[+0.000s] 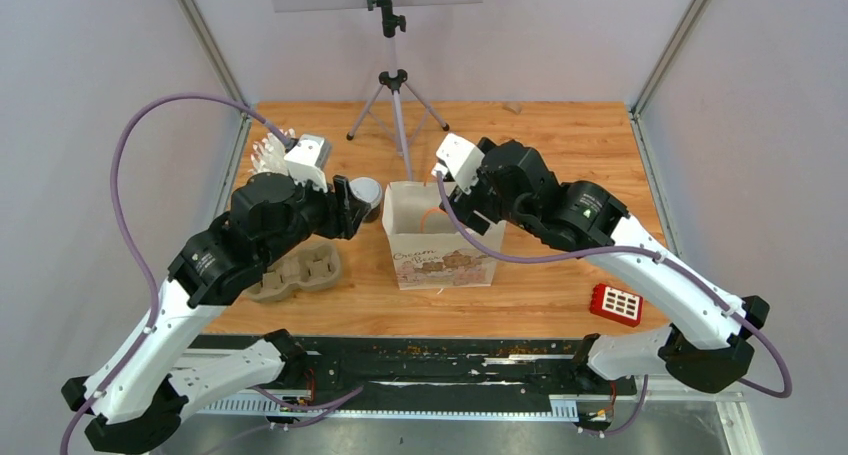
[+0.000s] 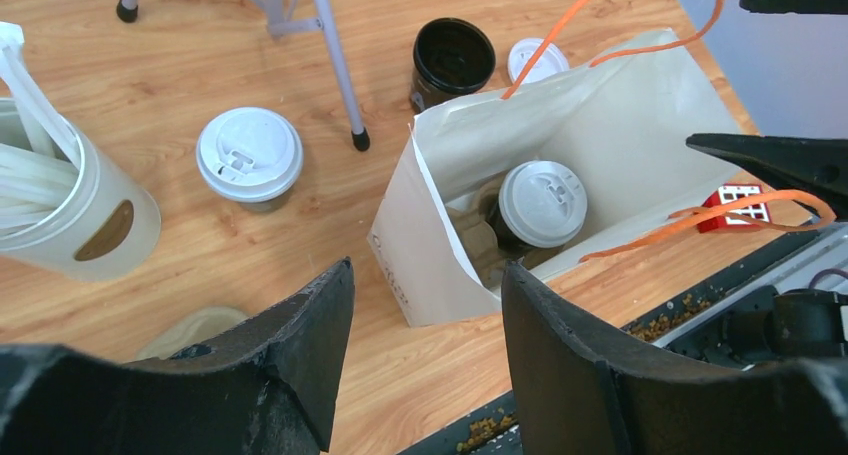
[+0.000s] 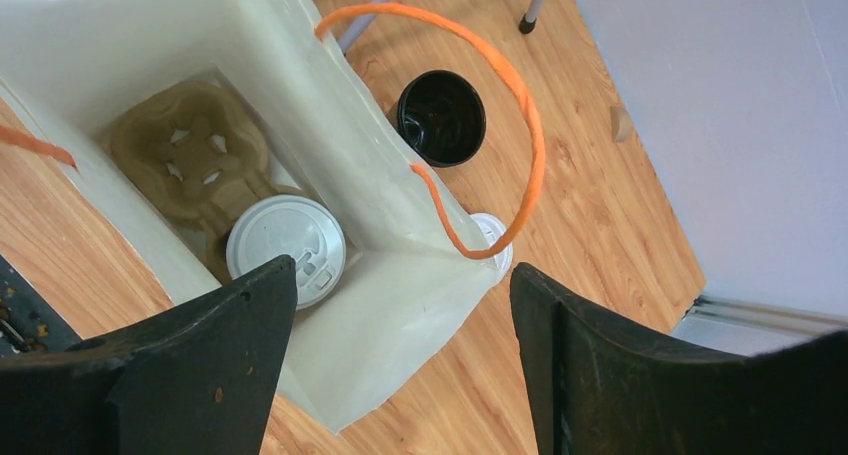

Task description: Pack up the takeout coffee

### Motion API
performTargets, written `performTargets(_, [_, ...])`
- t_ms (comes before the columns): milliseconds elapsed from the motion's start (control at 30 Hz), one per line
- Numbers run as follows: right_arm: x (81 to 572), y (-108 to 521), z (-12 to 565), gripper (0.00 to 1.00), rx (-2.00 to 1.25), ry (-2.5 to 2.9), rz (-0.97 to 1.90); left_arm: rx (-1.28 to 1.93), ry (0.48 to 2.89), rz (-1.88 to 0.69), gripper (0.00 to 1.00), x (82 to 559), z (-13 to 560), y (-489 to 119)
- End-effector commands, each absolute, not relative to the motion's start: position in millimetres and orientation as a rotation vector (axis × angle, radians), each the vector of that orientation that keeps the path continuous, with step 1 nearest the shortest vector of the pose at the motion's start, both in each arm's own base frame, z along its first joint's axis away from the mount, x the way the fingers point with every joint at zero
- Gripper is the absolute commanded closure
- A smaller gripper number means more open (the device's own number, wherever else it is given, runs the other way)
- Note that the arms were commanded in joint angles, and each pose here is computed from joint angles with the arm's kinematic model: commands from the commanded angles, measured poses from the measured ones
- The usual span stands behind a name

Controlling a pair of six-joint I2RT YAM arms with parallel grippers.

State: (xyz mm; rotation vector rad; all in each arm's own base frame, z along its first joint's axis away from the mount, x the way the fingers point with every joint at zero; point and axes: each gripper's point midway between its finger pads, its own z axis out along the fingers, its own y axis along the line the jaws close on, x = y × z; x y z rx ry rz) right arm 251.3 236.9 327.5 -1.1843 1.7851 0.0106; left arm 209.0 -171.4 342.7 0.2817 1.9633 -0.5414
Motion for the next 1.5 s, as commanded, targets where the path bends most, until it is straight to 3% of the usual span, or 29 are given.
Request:
performTargets(0, [256,232,370,0.23,-0.961,1.790,0.069,0.260,1.955,-0.582,0.37,208,348,-175])
performTargets(267, [250,269,433,0.23,-0.710,1.806,0.380,0.132,1.883,-0.495,0.39,201,364,-136])
performTargets(533, [242,284,458,0.19,-0.640,1.740,0.501,0.179,2.107,-0.127,0.27,228,292,-118])
performTargets(767, [221,254,465,0.09,-0.568,1.697,0.552,0.134,2.188,-0.171,0.16,273,273,-125])
performTargets(1133, [189,191,459,0.08,-0.508,1.651,0.534,0.243,2.320,-0.193,0.11,348,216,-157])
performTargets(1467, [183,171,452,0.06,-0.503,1.648,0.497,0.359,2.460,-0.032,0.08,392,178,-147])
